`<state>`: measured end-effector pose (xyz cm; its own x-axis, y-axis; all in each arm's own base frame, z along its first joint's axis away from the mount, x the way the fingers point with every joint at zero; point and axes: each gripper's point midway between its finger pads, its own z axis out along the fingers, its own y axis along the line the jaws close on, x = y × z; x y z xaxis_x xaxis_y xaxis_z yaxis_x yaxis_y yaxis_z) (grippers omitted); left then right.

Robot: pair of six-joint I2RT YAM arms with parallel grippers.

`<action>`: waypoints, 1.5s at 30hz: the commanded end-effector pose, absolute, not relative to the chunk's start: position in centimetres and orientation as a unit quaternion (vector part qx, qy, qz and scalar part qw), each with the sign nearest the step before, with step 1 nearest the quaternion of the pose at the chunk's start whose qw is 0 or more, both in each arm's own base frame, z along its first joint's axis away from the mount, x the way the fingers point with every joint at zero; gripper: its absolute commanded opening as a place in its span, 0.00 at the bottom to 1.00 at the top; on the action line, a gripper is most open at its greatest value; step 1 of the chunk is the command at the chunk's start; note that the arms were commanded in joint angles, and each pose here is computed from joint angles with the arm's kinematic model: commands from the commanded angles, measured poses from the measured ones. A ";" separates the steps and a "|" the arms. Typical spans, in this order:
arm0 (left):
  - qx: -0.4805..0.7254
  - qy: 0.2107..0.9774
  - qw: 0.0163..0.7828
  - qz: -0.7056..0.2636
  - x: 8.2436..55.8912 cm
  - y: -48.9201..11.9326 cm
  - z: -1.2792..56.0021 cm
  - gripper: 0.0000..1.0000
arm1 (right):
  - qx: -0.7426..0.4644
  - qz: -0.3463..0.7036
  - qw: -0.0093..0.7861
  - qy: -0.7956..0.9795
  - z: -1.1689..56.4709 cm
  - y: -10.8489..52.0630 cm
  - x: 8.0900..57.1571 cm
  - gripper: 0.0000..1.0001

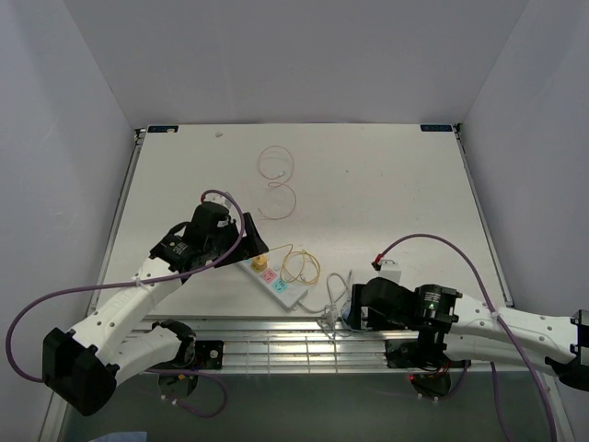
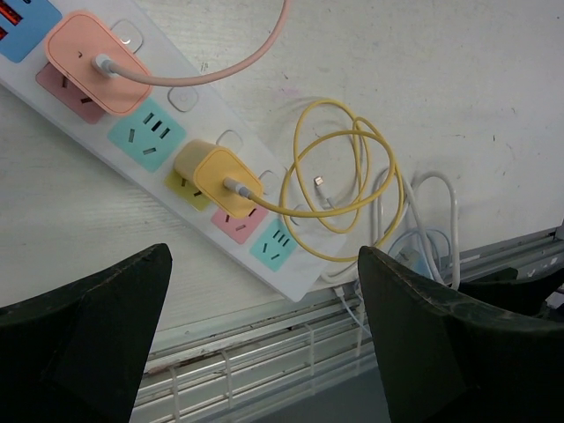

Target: Insert the plug

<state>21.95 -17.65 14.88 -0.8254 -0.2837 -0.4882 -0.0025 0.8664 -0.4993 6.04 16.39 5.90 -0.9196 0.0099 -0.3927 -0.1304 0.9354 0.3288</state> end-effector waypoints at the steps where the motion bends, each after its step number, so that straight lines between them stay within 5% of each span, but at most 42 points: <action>1: -0.079 0.920 0.292 -0.249 22.2 -18.1 14.7 0.98 | -0.019 0.126 0.189 0.974 4.3 15.1 6.1 0.90; 10: -0.080 0.921 0.294 -0.245 22.3 -18.0 14.2 0.98 | -0.055 0.086 0.235 0.967 2.9 16.5 8.6 0.99; 12: -0.081 0.920 0.294 -0.245 22.3 -18.0 14.1 0.98 | -0.053 0.066 0.250 0.964 2.5 16.1 9.4 0.85; 13: -0.082 0.921 0.293 -0.244 22.3 -18.0 14.1 0.98 | -0.049 0.061 0.257 0.963 2.4 15.9 9.8 0.68; 16: -0.085 0.920 0.294 -0.243 22.4 -18.0 14.1 0.98 | -0.016 0.053 0.289 0.956 2.6 15.1 12.4 0.39; 19: -0.084 0.920 0.293 -0.246 22.3 -18.1 14.2 0.98 | -0.018 0.091 0.326 0.941 3.4 15.9 15.7 0.19; 26: -0.098 0.919 0.293 -0.244 22.9 -18.2 14.0 0.98 | 0.010 0.083 0.406 0.910 7.9 13.8 26.1 0.08; 33: -0.098 0.913 0.305 -0.252 24.3 -19.1 15.6 0.98 | -0.051 0.082 0.468 0.878 12.9 13.5 35.1 0.08; 42: -0.092 0.893 0.355 -0.261 26.8 -19.8 19.6 0.98 | -0.154 0.123 0.555 0.809 22.1 14.1 36.3 0.08; 45: -0.084 0.887 0.366 -0.270 27.3 -20.1 20.7 0.98 | -0.161 0.150 0.513 0.830 22.3 14.5 34.3 0.08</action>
